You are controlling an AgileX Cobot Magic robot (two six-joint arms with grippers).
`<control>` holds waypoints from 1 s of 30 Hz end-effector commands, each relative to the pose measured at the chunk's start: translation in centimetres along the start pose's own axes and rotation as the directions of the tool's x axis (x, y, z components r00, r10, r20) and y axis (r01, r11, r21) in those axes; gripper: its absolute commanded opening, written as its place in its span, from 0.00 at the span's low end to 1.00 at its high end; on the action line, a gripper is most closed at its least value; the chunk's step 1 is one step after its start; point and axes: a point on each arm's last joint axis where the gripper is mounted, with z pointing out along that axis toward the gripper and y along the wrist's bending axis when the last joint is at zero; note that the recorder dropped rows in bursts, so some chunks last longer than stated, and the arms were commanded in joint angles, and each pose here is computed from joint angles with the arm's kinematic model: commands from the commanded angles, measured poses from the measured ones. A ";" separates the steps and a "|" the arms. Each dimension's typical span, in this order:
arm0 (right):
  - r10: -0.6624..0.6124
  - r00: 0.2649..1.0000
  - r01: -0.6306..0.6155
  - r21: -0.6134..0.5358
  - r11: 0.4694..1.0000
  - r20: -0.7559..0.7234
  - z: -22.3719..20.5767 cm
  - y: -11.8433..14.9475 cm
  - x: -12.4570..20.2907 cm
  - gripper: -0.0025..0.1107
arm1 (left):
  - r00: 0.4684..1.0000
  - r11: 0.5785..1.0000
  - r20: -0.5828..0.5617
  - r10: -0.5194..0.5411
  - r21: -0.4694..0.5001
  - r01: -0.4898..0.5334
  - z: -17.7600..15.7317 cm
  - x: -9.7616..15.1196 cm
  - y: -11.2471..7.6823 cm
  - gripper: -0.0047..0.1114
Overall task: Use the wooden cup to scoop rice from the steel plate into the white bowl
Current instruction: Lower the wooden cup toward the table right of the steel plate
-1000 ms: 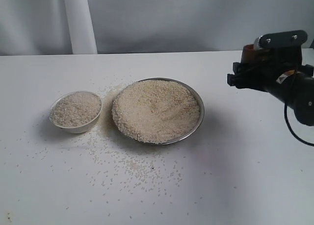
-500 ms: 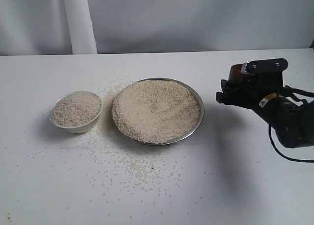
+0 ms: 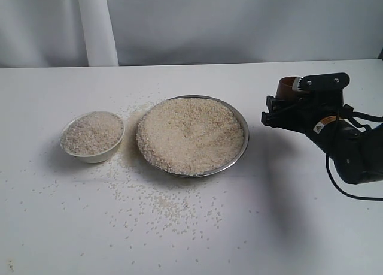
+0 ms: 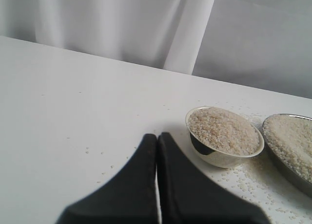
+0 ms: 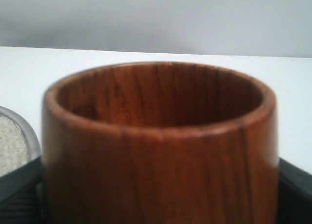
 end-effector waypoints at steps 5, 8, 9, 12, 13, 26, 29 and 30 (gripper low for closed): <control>0.003 0.999 -0.003 -0.001 1.000 0.033 0.1 -0.1 -0.4 0.02 | 1.000 1.000 0.002 -0.005 0.007 0.005 0.0 0.0 0.0 0.04; 0.003 0.999 -0.003 -0.001 1.000 0.033 0.1 -0.1 -0.4 0.02 | 1.000 1.000 0.002 -0.005 0.007 0.005 0.0 0.0 0.0 0.04; 0.003 0.999 -0.003 -0.001 1.000 0.033 0.1 -0.1 -0.4 0.02 | 1.000 1.000 0.002 -0.005 0.007 0.005 0.0 0.0 0.0 0.04; 0.003 0.999 -0.003 -0.001 1.000 0.033 0.1 -0.1 -0.4 0.02 | 1.000 1.000 0.002 -0.005 0.007 0.005 0.0 0.0 0.0 0.04; 0.003 1.000 -0.003 -0.001 1.000 0.028 0.1 -0.1 -0.4 0.02 | 1.000 1.000 0.002 -0.005 0.007 0.005 0.0 0.0 0.0 0.04; 0.091 0.993 -0.083 0.103 0.991 -0.072 0.6 -1.0 1.0 0.02 | 1.000 1.000 0.002 -0.005 0.007 0.005 0.0 0.0 0.0 0.04; 0.068 0.994 -0.062 0.078 0.995 -0.087 1.9 -0.8 1.6 0.02 | 1.000 1.000 0.002 -0.005 0.007 0.005 0.0 0.0 0.0 0.04; 0.046 0.994 -0.041 0.053 0.998 -0.098 2.2 -0.6 1.9 0.02 | 1.000 1.000 0.002 -0.005 0.007 0.005 0.0 0.0 0.0 0.04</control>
